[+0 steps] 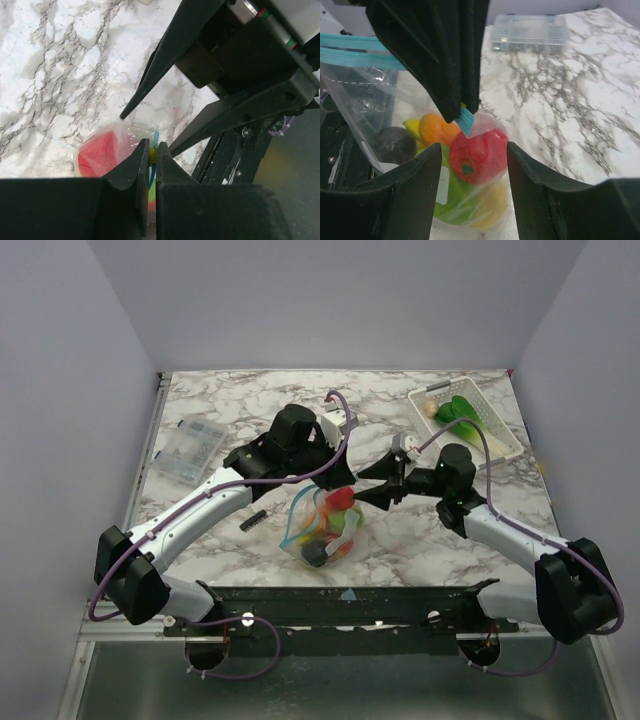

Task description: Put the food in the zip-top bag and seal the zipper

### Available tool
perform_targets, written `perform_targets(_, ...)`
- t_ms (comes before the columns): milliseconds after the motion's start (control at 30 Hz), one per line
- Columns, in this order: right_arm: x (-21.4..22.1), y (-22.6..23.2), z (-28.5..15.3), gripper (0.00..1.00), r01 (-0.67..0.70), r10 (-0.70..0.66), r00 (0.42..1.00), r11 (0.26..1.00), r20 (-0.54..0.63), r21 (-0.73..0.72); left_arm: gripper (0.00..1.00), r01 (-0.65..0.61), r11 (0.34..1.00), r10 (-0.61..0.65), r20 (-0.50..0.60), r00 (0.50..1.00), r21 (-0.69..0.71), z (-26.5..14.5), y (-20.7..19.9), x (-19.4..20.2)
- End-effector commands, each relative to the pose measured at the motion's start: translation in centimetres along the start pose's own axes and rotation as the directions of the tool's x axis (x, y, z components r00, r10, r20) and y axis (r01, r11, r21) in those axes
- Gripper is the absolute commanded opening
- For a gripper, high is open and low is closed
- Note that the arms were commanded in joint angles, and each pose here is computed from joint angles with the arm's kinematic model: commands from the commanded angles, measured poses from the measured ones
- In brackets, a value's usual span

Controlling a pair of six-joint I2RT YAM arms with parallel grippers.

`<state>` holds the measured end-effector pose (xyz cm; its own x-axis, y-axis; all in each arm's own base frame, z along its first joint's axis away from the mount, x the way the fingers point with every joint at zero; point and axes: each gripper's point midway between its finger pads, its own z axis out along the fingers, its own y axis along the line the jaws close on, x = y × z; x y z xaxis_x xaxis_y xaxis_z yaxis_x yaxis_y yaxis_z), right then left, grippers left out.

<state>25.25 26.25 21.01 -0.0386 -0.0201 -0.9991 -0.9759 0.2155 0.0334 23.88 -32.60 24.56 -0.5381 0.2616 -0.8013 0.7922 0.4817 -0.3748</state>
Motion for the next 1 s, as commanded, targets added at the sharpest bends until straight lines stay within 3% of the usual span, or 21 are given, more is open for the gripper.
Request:
perform_targets(0,-0.9,1.8,1.4,0.58,0.119,-0.113,0.993,0.977,0.045,-0.176,0.00,-0.015,0.996,0.012,0.036,0.999,0.086,-1.1,-2.1,-1.5)
perform_targets(233,-1.5,3.5,3.4,0.57,0.137,-0.125,0.990,0.955,0.063,-0.261,0.00,-0.024,0.993,0.020,0.035,0.999,0.118,-1.7,-2.9,-1.5)
perform_targets(600,-3.5,2.4,1.8,0.63,0.208,-0.205,0.977,0.975,0.050,-0.075,0.00,-0.043,0.989,0.036,0.050,0.998,0.143,-2.8,-3.9,-1.9)
perform_targets(800,-3.1,4.4,2.2,0.58,0.198,-0.195,0.980,0.947,0.036,-0.255,0.00,-0.060,0.983,0.049,0.066,0.997,0.175,-3.2,-4.7,-2.9)
perform_targets(967,-3.2,4.7,2.4,0.51,0.185,-0.175,0.983,0.941,0.062,-0.283,0.00,-0.069,0.976,0.055,0.074,0.996,0.206,-3.5,-5.4,-3.4)
